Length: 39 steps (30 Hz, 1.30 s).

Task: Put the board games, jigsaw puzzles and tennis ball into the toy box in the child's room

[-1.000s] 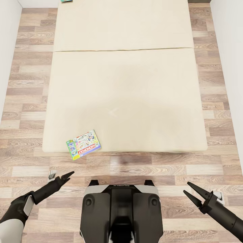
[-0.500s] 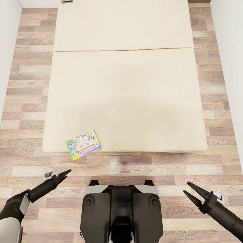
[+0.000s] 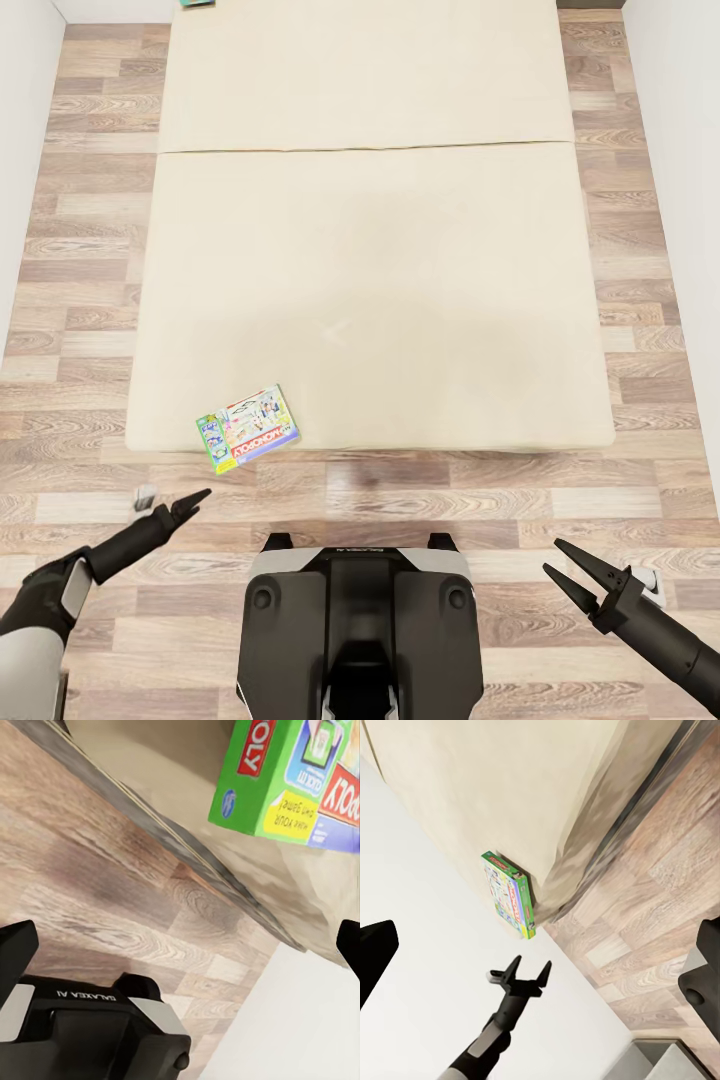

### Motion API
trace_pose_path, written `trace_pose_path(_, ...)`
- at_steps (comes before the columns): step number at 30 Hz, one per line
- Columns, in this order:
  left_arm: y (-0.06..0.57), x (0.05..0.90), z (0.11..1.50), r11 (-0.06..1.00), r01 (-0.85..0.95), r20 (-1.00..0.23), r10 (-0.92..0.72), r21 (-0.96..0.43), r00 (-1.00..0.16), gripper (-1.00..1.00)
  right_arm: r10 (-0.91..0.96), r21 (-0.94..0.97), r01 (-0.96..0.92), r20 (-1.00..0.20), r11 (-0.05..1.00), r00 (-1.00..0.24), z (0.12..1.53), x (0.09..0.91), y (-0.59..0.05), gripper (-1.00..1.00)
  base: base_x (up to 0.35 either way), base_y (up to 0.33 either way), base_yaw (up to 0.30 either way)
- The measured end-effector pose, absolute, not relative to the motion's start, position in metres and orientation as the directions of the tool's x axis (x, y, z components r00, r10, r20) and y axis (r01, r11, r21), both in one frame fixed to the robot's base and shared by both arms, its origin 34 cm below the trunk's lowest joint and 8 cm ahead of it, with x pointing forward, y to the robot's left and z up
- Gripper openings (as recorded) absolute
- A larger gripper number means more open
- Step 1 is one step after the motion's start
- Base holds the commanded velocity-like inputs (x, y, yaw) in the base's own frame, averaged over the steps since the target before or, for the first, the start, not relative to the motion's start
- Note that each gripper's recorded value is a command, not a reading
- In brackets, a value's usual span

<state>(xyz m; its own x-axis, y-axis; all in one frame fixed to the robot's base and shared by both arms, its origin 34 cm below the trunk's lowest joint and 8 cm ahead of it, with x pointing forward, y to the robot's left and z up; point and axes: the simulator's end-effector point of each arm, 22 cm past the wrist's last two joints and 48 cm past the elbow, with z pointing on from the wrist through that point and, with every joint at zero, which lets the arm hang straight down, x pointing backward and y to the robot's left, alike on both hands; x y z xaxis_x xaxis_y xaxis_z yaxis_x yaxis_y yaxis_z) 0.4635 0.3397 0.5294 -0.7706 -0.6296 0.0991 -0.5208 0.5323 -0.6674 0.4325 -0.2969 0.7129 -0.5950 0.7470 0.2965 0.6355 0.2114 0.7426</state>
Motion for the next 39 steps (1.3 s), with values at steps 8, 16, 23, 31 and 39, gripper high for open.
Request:
trace_pose_path(8, 0.338, 0.467, 0.53, 0.529, -0.517, 0.102, -0.626, -0.672, -0.773, 1.0, 0.747, 0.742, 0.636, 0.297, 0.213, -0.595, 0.713, 0.432, -0.297, 1.0, 0.0, 0.0, 0.0)
trace_pose_path(16, 0.333, 0.467, 0.532, 0.529, -0.502, 0.115, -0.601, -0.684, -0.791, 1.0, 0.747, 0.741, 0.637, 0.297, 0.213, -0.595, 0.712, 0.432, -0.297, 1.0, 0.0, 0.0, 0.0)
trace_pose_path(23, 0.312, 0.469, 0.544, 0.495, -0.449, 0.133, -0.548, -0.744, -0.826, 1.0, 0.747, 0.741, 0.637, 0.297, 0.213, -0.595, 0.712, 0.432, -0.297, 1.0, 0.0, 0.0, 0.0)
trace_pose_path(31, 0.306, 0.471, 0.549, 0.48, -0.434, 0.135, -0.537, -0.762, -0.832, 1.0, 0.748, 0.741, 0.637, 0.296, 0.213, -0.594, 0.712, 0.432, -0.297, 1.0, 0.0, 0.0, 0.0)
trace_pose_path(39, 0.307, 0.471, 0.548, 0.482, -0.434, 0.135, -0.537, -0.761, -0.833, 1.0, 0.747, 0.741, 0.637, 0.297, 0.213, -0.594, 0.712, 0.432, -0.297, 1.0, 0.0, 0.0, 0.0)
